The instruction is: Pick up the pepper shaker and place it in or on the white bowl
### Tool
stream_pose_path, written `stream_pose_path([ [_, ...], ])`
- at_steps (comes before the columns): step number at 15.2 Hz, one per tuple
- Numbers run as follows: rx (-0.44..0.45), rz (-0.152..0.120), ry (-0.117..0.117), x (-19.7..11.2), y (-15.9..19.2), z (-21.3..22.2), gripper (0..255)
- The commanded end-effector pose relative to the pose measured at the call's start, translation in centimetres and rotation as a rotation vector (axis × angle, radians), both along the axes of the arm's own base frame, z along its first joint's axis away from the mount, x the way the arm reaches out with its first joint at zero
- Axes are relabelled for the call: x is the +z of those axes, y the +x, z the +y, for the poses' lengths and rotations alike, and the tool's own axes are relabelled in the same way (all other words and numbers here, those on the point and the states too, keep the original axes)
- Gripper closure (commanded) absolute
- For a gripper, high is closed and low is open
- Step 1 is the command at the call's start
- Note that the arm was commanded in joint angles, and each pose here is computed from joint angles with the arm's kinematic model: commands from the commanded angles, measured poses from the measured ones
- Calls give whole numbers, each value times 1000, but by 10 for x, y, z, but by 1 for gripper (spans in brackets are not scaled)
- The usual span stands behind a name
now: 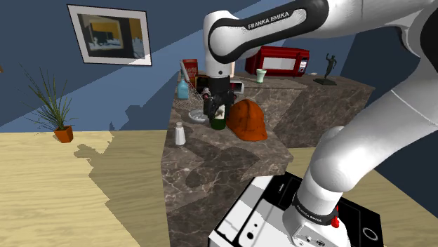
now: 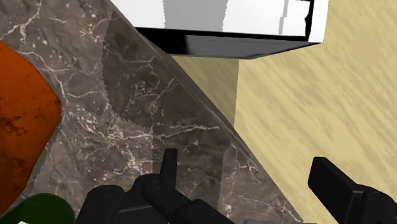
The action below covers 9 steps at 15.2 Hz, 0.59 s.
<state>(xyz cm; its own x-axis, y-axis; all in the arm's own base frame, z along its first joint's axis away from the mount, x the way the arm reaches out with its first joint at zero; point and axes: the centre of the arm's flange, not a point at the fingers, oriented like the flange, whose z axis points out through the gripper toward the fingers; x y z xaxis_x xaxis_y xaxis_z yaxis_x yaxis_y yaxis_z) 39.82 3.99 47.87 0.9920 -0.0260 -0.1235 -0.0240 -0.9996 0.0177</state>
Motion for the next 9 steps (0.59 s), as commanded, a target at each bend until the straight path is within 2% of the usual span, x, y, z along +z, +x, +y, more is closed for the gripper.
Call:
stream_pose_path([
  [1,-16,-16,-10,-11,24,2,0],
  [9,-78,-72,-50,-51,113,14,0],
])
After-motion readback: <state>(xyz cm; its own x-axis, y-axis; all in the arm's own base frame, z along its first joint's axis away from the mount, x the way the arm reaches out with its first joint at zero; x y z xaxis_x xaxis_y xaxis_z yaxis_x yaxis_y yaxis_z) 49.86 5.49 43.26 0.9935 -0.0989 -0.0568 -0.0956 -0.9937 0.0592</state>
